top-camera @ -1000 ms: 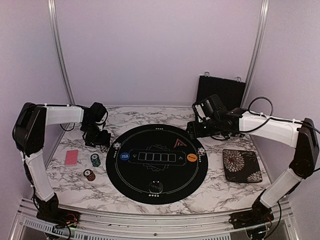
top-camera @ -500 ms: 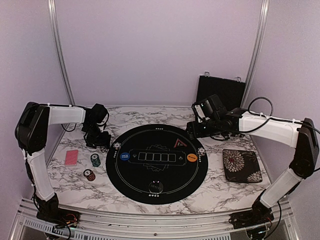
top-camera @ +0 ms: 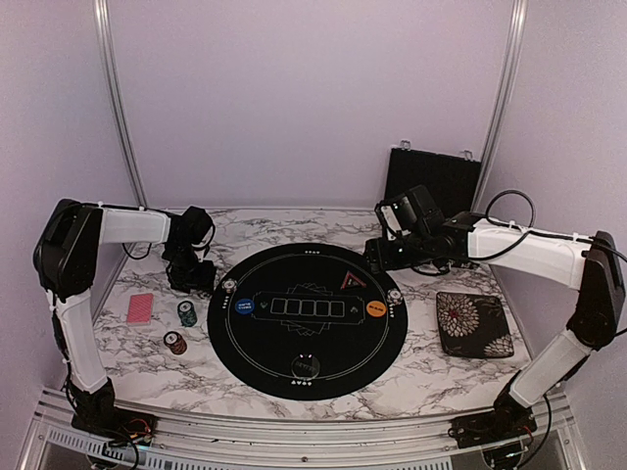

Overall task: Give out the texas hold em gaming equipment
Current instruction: Pick up the pile of poker chips from the center of the board.

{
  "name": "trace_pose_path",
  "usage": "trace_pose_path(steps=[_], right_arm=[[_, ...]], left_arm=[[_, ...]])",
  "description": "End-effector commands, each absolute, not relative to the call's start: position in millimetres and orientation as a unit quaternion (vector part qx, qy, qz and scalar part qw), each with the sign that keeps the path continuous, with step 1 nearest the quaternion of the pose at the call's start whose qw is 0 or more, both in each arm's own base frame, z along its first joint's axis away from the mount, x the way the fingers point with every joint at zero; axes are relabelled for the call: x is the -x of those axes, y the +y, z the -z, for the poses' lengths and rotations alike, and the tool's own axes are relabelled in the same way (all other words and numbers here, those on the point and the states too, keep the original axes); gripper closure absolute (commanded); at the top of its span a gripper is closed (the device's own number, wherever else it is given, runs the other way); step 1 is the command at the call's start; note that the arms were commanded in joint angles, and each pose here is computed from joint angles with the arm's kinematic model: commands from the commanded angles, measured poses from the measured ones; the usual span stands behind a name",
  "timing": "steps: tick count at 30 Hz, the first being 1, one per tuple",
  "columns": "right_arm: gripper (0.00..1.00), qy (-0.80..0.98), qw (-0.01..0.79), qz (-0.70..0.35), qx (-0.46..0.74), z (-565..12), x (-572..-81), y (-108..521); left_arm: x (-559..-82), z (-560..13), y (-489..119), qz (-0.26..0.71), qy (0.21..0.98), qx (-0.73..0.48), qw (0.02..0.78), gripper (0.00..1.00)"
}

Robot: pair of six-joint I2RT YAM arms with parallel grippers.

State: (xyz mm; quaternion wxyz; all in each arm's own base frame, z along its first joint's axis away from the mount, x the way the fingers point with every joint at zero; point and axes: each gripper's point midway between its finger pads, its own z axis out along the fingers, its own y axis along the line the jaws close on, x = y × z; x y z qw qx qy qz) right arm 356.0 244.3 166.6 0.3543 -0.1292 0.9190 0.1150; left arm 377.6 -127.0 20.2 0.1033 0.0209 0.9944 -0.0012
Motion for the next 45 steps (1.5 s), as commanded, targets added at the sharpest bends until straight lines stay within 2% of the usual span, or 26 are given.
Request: trace_pose_path(steps=[1,21,35,45], right_arm=[[0.27,0.913,0.368,-0.126,0.127,-176,-355,250],[0.27,0.914,0.366,-0.126,0.125,-171,-353,249],[0.27,0.913,0.367,-0.126,0.124,-172,-352,249],[0.27,0.913,0.367,-0.126,0.124,-171,-353,250]], left_arm=[[-378,-18,-125,-0.017,0.995,-0.032,0.097,0.36],[-369,-8,-135,-0.022,0.995,-0.051,0.084,0.46],[-368,-14,-136,-0.026,0.994,-0.057,0.092,0.67],[-373,-30,-137,-0.017,0.991,-0.048,0.121,0.69]])
